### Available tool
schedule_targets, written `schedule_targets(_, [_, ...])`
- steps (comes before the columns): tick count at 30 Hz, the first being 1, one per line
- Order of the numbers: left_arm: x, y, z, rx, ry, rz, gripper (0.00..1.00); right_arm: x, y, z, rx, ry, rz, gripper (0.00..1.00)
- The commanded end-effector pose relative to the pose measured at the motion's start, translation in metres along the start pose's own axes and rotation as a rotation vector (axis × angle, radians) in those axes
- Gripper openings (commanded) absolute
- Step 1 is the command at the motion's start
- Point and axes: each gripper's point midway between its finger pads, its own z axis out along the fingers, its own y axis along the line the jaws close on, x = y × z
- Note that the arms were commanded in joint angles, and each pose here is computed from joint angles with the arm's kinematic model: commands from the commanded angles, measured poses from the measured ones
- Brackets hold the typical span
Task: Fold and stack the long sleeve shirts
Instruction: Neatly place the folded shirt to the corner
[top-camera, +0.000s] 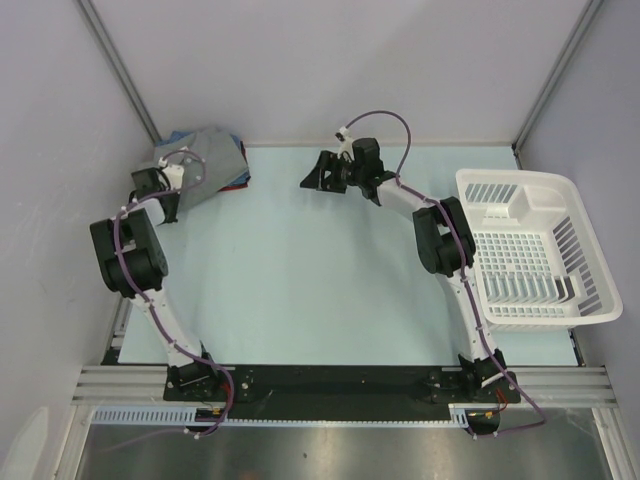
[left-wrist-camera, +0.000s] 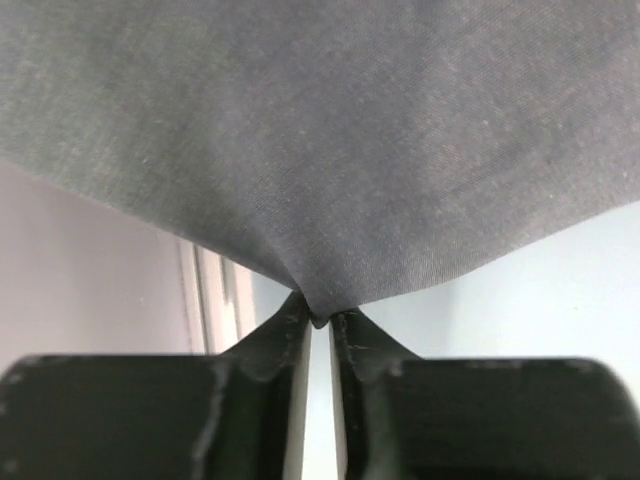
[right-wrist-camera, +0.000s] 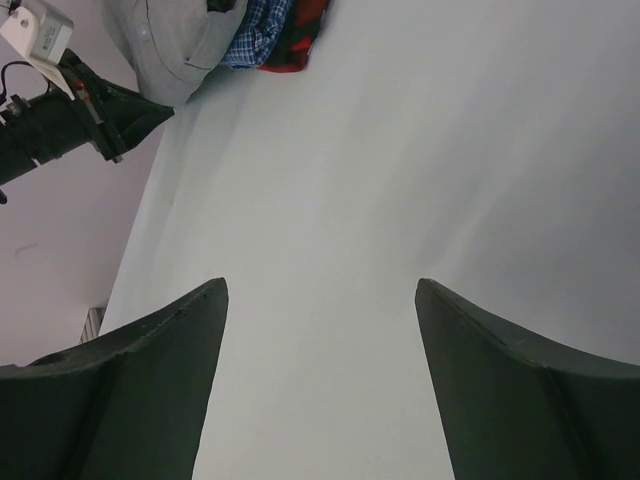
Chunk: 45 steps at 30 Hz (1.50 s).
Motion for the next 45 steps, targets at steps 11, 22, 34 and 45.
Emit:
schedule_targets(11, [-0.067,0.069,-0.026,-0.104,-0.093,0.103,0.0,-0.028,0.029,-0.02,-0.055,-0.061,-0.075,0.8])
schedule_targets(22, [-0.094,0.107,-0.012,-0.177,-0.057,0.199,0.0,-0.029,0.026,-0.026,-0.048,-0.056,-0.078,0.8])
schedule_targets(34, [-0.063,0.092,-0.043,-0.039,-0.02,0.155,0.64,-0.031,0.027,-0.036,-0.045,-0.043,-0.1,0.85])
schedule_targets(45, [-0.106,0.064,-0.12,0.062,-0.076,0.069,1.0,-0.054,0.03,-0.067,-0.013,-0.057,-0.196,1.0])
